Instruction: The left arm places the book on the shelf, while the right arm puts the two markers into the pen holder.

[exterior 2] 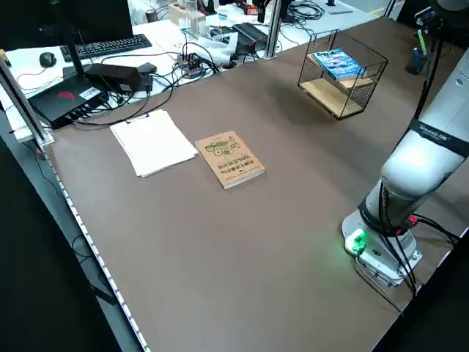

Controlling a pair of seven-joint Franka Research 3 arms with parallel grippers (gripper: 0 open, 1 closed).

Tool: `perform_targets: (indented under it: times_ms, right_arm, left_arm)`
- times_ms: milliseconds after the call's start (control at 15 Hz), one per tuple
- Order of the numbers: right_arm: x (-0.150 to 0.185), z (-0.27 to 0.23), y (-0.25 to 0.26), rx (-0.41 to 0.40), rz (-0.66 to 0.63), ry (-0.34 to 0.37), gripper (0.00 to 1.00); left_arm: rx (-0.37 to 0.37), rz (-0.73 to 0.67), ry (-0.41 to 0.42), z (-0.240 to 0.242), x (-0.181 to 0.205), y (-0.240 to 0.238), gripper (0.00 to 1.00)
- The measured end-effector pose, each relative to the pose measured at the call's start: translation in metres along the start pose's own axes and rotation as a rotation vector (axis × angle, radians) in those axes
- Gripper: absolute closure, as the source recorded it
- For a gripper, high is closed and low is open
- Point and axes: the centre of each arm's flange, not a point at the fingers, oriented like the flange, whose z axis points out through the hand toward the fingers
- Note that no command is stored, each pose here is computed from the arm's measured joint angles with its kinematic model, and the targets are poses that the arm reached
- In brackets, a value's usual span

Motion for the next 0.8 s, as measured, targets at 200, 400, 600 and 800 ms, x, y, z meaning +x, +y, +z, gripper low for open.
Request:
perform_targets:
  times_ms: [200,400,600,800]
  right_arm:
    - [-0.007,-0.005,0.001,-0.012,-0.041,0.007,0.82]
    - [-0.018,-0.007,0.006,-0.015,-0.051,0.018,0.64]
    - [-0.018,-0.008,0.006,-0.017,-0.035,0.019,0.47]
    - [-0.008,-0.015,0.002,-0.036,0.07,0.012,0.47]
  left_arm:
    - [0.0,-0.001,0.0,0.0,0.0,-0.001,0.0]
    - [0.0,-0.001,0.0,0.0,0.0,-0.001,0.0]
    - [0.0,-0.001,0.0,0.0,0.0,-0.001,0.0]
    - [0.0,-0.001,0.0,0.0,0.0,-0.001,0.0]
